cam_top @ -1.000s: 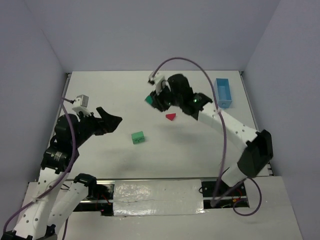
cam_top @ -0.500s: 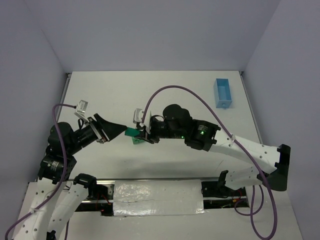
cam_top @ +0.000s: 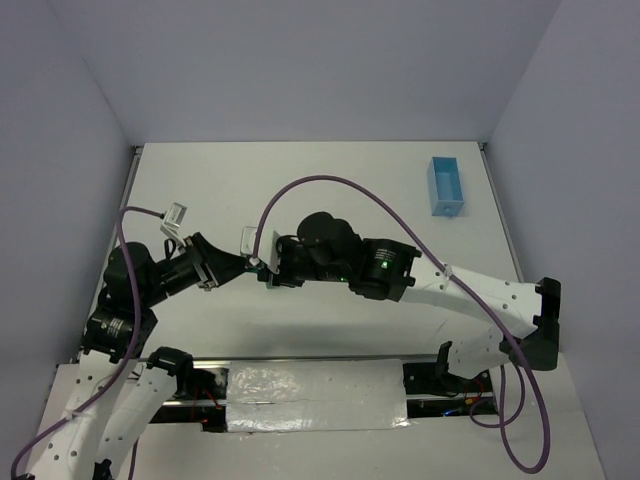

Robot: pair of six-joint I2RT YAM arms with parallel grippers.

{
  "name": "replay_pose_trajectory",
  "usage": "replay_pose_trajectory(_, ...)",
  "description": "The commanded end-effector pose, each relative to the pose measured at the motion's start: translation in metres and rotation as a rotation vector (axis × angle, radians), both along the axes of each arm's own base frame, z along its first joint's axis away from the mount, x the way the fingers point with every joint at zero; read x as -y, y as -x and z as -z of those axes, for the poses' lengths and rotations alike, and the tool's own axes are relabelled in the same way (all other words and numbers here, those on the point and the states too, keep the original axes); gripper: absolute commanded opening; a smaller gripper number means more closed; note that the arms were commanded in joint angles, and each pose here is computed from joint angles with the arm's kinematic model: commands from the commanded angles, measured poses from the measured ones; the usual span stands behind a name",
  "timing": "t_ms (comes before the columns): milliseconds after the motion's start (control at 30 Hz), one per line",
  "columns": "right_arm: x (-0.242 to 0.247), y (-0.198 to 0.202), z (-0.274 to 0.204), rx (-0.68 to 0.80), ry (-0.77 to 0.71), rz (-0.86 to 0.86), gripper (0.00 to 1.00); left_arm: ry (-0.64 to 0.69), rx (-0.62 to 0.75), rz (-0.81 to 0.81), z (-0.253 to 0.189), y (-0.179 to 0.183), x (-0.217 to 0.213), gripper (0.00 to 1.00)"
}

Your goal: Build the wood block tower

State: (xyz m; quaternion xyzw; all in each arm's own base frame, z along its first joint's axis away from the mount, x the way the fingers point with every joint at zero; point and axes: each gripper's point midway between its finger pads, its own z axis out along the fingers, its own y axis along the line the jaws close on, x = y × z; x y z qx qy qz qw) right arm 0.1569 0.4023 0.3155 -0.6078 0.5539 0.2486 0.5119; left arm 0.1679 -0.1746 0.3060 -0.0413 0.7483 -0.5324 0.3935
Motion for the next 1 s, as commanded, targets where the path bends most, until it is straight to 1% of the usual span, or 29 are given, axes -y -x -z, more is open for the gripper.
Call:
replay_pose_trajectory(0,0.002,-0.004,-0.014,0.055,0.013,0.022,0.12,-0.004,0.043,0.036,-0.007,0.003,0.003,0.38)
replay_pose_trajectory(67,0.002,0.0,-0.013,0.053,0.025,0.002,0.12,-0.009,0.032,0.041,-0.004,0.001,0.004,0.29)
replay_pose_trajectory(100,0.002,0.002,-0.014,0.054,0.026,-0.007,0.12,-0.014,0.035,0.045,-0.002,0.0,0.005,0.2)
replay_pose_trajectory(167,0.003,0.006,-0.012,0.054,0.043,-0.029,0.12,-0.021,0.027,0.054,0.001,-0.002,0.006,0.14)
replay_pose_trajectory(200,0.003,0.008,-0.011,0.059,0.05,-0.04,0.12,-0.034,0.034,0.052,0.002,-0.003,0.005,0.09)
replay_pose_trajectory(233,0.005,0.008,-0.007,0.057,0.065,-0.045,0.11,-0.043,0.037,0.051,0.003,-0.003,0.005,0.06)
replay_pose_trajectory(267,0.005,0.013,-0.008,0.053,0.061,-0.07,0.11,-0.055,0.043,0.048,0.004,-0.005,0.004,0.01)
replay_pose_trajectory(300,0.006,0.015,-0.008,0.052,0.062,-0.076,0.12,-0.061,0.048,0.043,0.005,-0.005,0.003,0.0)
replay_pose_trajectory(367,0.006,0.018,-0.011,0.047,0.037,-0.088,0.17,-0.053,0.08,0.026,0.0,-0.005,0.001,0.0)
replay_pose_trajectory(400,0.006,0.018,-0.014,0.044,0.015,-0.077,0.35,-0.04,0.095,0.026,-0.003,-0.005,0.002,0.0)
replay_pose_trajectory(433,0.004,0.015,-0.032,0.031,-0.071,-0.04,0.48,-0.027,0.117,0.005,-0.006,-0.007,0.0,0.0)
replay_pose_trajectory(467,0.005,0.011,-0.028,0.019,-0.09,0.0,0.7,-0.012,0.134,-0.014,-0.011,-0.005,-0.002,0.0)
replay_pose_trajectory(500,0.005,0.009,-0.033,0.002,-0.124,0.025,0.99,-0.004,0.137,-0.028,-0.012,-0.006,-0.003,0.0)
replay_pose_trajectory(533,0.003,0.01,-0.04,-0.051,-0.195,0.057,1.0,-0.002,0.141,-0.065,-0.013,-0.008,-0.007,0.0)
replay_pose_trajectory(567,0.006,0.001,-0.045,-0.075,-0.239,0.131,1.0,0.005,0.139,-0.083,-0.015,-0.008,-0.009,0.0)
replay_pose_trajectory(600,0.005,0.001,-0.048,-0.114,-0.277,0.154,1.0,0.011,0.135,-0.095,-0.016,-0.009,-0.011,0.0)
replay_pose_trajectory(633,0.004,0.005,-0.053,-0.144,-0.309,0.141,1.0,0.018,0.138,-0.099,-0.017,-0.008,-0.011,0.0)
replay_pose_trajectory(667,0.002,0.011,-0.045,-0.154,-0.302,0.111,1.0,0.032,0.14,-0.088,-0.02,-0.008,-0.009,0.0)
replay_pose_trajectory(700,-0.001,0.017,-0.048,-0.147,-0.322,0.071,1.0,0.037,0.142,-0.077,-0.023,-0.006,-0.008,0.0)
replay_pose_trajectory(767,0.001,0.017,-0.043,-0.1,-0.309,0.074,1.0,0.025,0.123,-0.049,-0.021,-0.006,-0.005,0.0)
replay_pose_trajectory(800,0.007,0.003,-0.045,-0.065,-0.316,0.155,1.0,0.02,0.129,-0.047,-0.025,-0.004,-0.005,0.0)
replay_pose_trajectory(833,0.011,-0.003,-0.044,-0.049,-0.321,0.197,1.0,0.002,0.134,-0.049,-0.024,-0.005,-0.006,0.0)
replay_pose_trajectory(900,0.018,-0.021,-0.05,-0.087,-0.383,0.332,1.0,-0.015,0.146,-0.08,-0.028,-0.005,-0.011,0.0)
replay_pose_trajectory(933,0.032,-0.039,-0.061,-0.116,-0.434,0.481,1.0,-0.018,0.177,-0.095,-0.032,-0.002,-0.014,0.0)
replay_pose_trajectory(967,0.035,-0.043,-0.062,-0.285,-0.521,0.566,1.0,-0.013,0.198,-0.117,-0.036,-0.003,-0.017,0.0)
